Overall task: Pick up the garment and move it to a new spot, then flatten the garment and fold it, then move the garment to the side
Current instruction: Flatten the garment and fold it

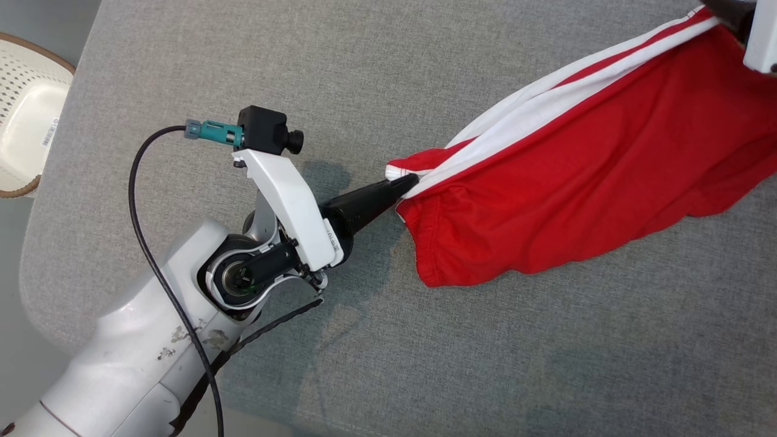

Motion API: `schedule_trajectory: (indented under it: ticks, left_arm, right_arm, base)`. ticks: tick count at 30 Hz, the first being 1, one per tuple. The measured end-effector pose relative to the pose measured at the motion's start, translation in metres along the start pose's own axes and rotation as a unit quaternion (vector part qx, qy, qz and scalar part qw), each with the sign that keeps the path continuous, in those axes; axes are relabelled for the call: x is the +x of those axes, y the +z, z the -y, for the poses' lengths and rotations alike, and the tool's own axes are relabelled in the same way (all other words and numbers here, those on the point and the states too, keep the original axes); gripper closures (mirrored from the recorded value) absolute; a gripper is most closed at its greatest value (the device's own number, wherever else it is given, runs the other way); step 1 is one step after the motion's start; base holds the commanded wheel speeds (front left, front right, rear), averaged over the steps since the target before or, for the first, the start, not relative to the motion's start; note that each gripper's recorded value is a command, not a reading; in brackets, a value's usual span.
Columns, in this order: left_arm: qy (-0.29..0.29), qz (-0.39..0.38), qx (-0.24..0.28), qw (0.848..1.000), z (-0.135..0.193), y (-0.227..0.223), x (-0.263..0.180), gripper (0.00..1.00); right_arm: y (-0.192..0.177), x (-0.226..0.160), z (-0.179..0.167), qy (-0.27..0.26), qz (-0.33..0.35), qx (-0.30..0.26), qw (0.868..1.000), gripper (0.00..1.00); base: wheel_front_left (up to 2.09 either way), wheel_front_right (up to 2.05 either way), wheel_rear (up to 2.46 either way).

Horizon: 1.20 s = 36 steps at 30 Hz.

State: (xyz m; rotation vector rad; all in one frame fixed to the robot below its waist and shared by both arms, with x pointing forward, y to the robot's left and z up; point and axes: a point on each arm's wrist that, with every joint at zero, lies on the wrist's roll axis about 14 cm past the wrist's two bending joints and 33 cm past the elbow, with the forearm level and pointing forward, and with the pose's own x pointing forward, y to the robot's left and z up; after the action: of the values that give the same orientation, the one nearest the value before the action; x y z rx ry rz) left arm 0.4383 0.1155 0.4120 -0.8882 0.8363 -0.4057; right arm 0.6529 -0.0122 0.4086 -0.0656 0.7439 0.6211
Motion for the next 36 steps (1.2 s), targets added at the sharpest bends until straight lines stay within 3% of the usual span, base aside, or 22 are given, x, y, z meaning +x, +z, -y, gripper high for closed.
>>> schedule_trajectory:
  ticks: [1,2,7,15,19,26,32,36]
  left_arm:
    - [0.001,0.002,-0.001,1.0,-0.001,0.001,0.0,0.28]
    - [0.002,0.006,-0.002,1.0,-0.001,0.003,0.001,0.0]
    - [0.017,0.04,-0.004,0.999,-0.01,0.015,0.001,0.0]
    - [0.043,0.115,-0.002,0.992,-0.021,0.041,-0.005,0.0]
    - [0.051,0.173,0.031,0.983,-0.019,0.061,-0.015,0.0]
    - [0.054,0.303,0.104,0.946,-0.005,0.088,-0.042,0.0]
    - [0.062,0.347,0.163,0.922,0.004,0.092,-0.058,0.0]
    - [0.071,0.41,0.212,0.884,0.025,0.113,-0.082,0.0]
  right_arm:
    - [0.005,0.0,0.001,-0.001,0.015,0.0,1.0,0.0]
    - [0.009,-0.001,0.001,-0.002,0.025,-0.001,1.0,0.0]
    - [0.022,-0.003,0.005,-0.015,0.079,-0.028,0.996,0.0]
    - [0.044,-0.023,0.022,-0.049,0.169,-0.023,0.984,0.0]
    - [0.041,-0.037,0.02,-0.055,0.2,-0.024,0.978,0.0]
    - [0.031,-0.08,0.025,-0.08,0.266,-0.034,0.96,0.0]
    - [0.019,-0.127,0.036,-0.115,0.302,-0.04,0.946,0.0]
    - [0.023,-0.167,0.047,-0.14,0.339,-0.045,0.929,0.0]
  base:
    - [0.0,0.0,0.0]
    - [0.0,0.0,0.0]
    - [0.0,0.0,0.0]
    - [0.0,0.0,0.0]
    - [0.0,0.0,0.0]
    - [0.0,0.0,0.0]
    - [0.0,0.0,0.0]
    - [0.0,0.0,0.0]
